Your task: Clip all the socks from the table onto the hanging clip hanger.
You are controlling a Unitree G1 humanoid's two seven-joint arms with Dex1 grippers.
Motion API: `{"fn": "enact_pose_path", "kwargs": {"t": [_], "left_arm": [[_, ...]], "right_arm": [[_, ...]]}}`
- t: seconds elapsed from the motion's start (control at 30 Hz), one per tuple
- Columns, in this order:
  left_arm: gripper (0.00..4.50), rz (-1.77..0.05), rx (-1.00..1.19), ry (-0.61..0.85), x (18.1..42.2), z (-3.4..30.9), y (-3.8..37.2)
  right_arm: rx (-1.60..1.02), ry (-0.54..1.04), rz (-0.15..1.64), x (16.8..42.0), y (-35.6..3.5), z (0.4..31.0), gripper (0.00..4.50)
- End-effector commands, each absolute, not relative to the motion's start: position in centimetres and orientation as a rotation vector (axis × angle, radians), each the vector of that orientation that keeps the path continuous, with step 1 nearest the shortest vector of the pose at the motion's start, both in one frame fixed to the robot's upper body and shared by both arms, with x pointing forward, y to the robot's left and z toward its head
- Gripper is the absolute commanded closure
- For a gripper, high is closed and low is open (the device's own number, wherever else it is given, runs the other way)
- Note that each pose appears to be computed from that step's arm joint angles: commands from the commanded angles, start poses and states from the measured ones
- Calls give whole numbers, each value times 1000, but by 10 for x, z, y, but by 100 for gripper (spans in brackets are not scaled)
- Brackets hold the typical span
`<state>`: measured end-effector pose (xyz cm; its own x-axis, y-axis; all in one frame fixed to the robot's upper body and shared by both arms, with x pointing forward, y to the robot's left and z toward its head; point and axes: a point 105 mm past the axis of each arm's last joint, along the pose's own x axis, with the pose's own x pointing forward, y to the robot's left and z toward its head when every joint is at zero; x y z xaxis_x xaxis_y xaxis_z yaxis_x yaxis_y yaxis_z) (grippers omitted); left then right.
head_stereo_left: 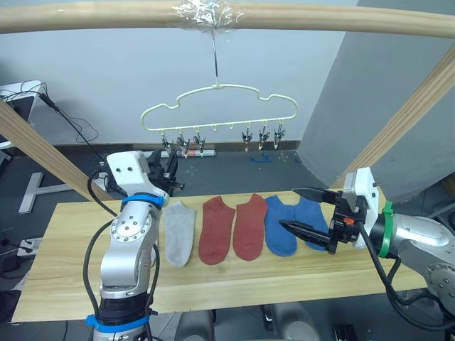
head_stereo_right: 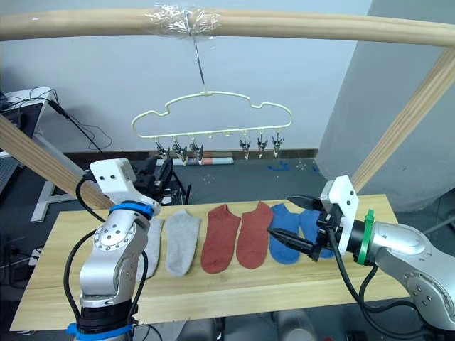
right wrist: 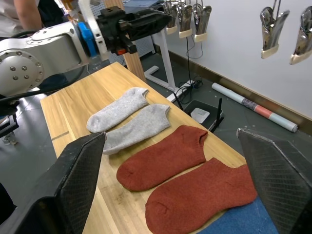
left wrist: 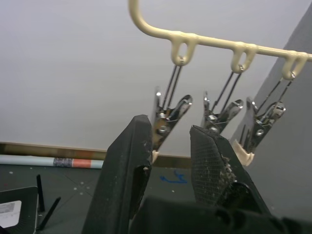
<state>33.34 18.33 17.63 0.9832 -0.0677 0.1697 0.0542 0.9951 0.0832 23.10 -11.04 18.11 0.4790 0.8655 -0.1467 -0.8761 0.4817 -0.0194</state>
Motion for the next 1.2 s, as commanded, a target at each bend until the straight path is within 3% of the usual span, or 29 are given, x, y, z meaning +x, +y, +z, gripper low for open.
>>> {"fn": "enact_pose_path", "kwargs": {"t": [0.03, 0.47, 0.93, 1.2], "left_arm": [[295, -71, 92, -242, 330, 197, 178], [295, -44, 68, -284, 337, 215, 179], [295, -28, 51, -275, 338, 213, 181], [437, -30, 50, -279, 340, 214, 181]], "right_arm": [[-109, 86, 1083, 225, -107, 190, 0], [-96, 89, 1077, 223, -106, 188, 0], [-89, 97, 1072, 220, -105, 187, 0], [-85, 99, 1069, 220, -105, 187, 0]]}}
